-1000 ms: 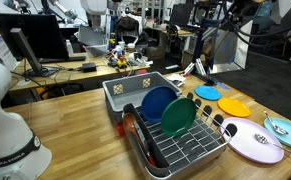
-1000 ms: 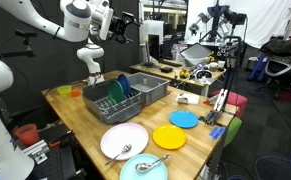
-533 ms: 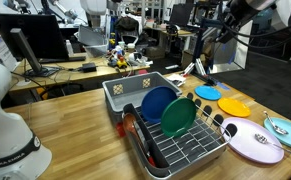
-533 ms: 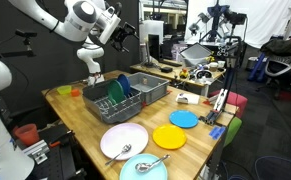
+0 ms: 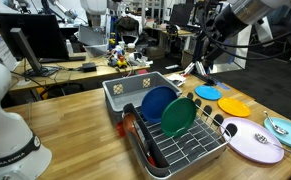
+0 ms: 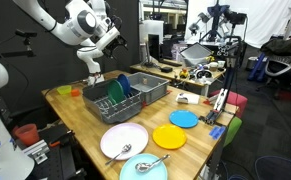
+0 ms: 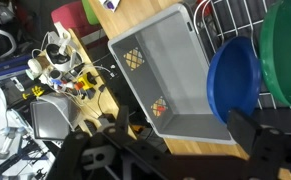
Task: Remove the brown spoon from the dish rack and place it on the white plate
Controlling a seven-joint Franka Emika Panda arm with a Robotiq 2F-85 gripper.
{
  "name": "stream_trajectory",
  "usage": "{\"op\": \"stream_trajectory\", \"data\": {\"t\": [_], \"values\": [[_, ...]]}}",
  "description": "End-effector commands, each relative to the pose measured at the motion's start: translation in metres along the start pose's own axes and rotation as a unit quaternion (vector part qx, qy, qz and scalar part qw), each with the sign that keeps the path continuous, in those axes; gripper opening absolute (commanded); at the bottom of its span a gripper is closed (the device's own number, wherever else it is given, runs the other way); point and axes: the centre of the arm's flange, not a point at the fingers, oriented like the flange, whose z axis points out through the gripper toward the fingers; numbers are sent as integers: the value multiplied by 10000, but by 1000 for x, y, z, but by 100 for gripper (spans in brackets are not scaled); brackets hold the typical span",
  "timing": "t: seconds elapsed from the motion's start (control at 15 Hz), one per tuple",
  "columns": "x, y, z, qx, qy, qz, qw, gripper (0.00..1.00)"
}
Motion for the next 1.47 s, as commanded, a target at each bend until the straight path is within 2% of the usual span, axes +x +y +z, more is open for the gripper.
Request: {"op": "stream_trajectory", "data": {"t": [0.0, 0.27, 0.53, 0.73, 1.0, 1.4], "values": [[-1, 1, 0, -19, -10, 4, 10000, 100], [2, -1, 0, 39, -32, -106, 9999, 100], [27, -35, 6, 636, 541, -502, 9952, 100], [49, -64, 14, 1034, 1079, -767, 9858, 100], [70, -98, 36, 1814, 1623, -1023, 9645, 100], [99, -113, 65, 2678, 2429, -1491, 9203, 100]]}}
